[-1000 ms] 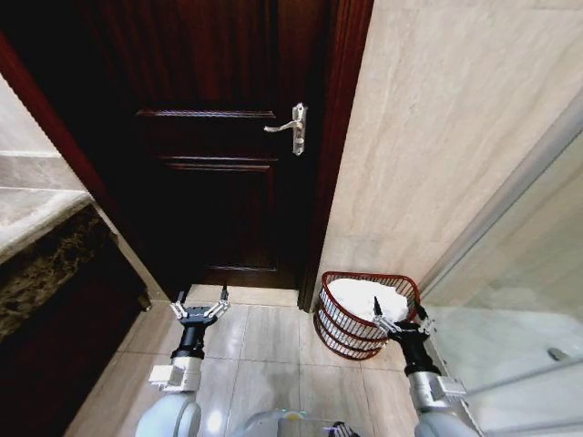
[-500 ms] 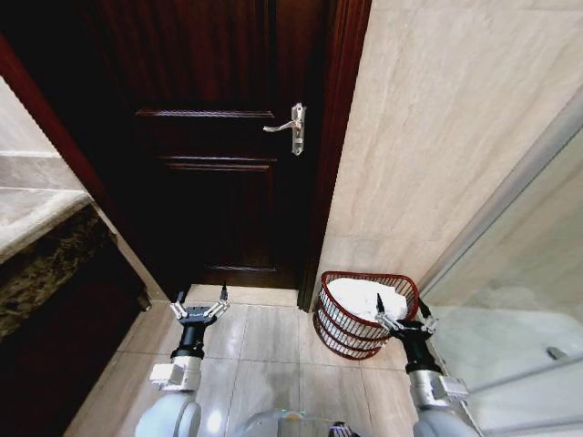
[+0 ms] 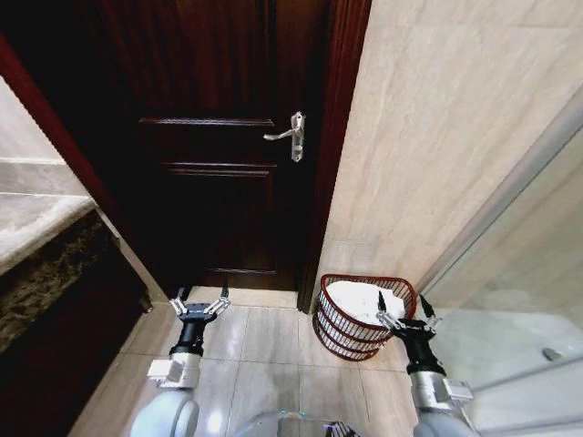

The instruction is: Discard the used towel into the hamper.

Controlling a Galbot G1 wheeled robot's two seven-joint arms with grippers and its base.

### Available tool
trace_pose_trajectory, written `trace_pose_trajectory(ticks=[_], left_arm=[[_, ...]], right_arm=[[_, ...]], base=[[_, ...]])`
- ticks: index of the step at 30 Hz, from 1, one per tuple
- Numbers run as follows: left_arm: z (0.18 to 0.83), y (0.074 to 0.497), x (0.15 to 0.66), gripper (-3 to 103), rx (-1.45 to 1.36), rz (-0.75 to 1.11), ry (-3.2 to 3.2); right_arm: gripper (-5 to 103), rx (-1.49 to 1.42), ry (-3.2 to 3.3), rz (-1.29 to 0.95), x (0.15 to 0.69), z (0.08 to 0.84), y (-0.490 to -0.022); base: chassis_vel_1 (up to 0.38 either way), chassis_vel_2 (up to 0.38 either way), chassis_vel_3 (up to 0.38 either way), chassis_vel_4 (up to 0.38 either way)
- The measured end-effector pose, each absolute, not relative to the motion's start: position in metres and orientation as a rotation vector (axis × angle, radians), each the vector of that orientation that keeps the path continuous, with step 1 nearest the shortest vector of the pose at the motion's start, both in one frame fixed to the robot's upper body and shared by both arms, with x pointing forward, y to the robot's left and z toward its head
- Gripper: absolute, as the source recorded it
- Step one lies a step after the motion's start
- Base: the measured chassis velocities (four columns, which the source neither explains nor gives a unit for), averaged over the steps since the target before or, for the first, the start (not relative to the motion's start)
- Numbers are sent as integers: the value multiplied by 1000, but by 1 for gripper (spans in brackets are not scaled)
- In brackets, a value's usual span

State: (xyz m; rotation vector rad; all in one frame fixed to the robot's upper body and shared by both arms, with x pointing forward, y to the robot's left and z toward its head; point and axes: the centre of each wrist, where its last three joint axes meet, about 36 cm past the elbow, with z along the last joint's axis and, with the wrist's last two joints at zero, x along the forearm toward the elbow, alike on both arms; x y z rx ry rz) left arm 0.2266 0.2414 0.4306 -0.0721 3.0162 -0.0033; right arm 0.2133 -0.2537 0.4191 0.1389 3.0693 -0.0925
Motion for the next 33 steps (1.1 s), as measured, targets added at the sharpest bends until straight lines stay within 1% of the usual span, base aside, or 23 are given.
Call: trace_pose_trajectory(ticks=[15,33], left_arm=[[442,244,227,100,-169,43,2999],[452,239,222,100,-187,45,2981]], right_arm=[[100,109,3090,-62,212,441,-243],[100,65,3073,-78,213,446,-245]], base=[[0,0,0,0],[0,0,0,0]])
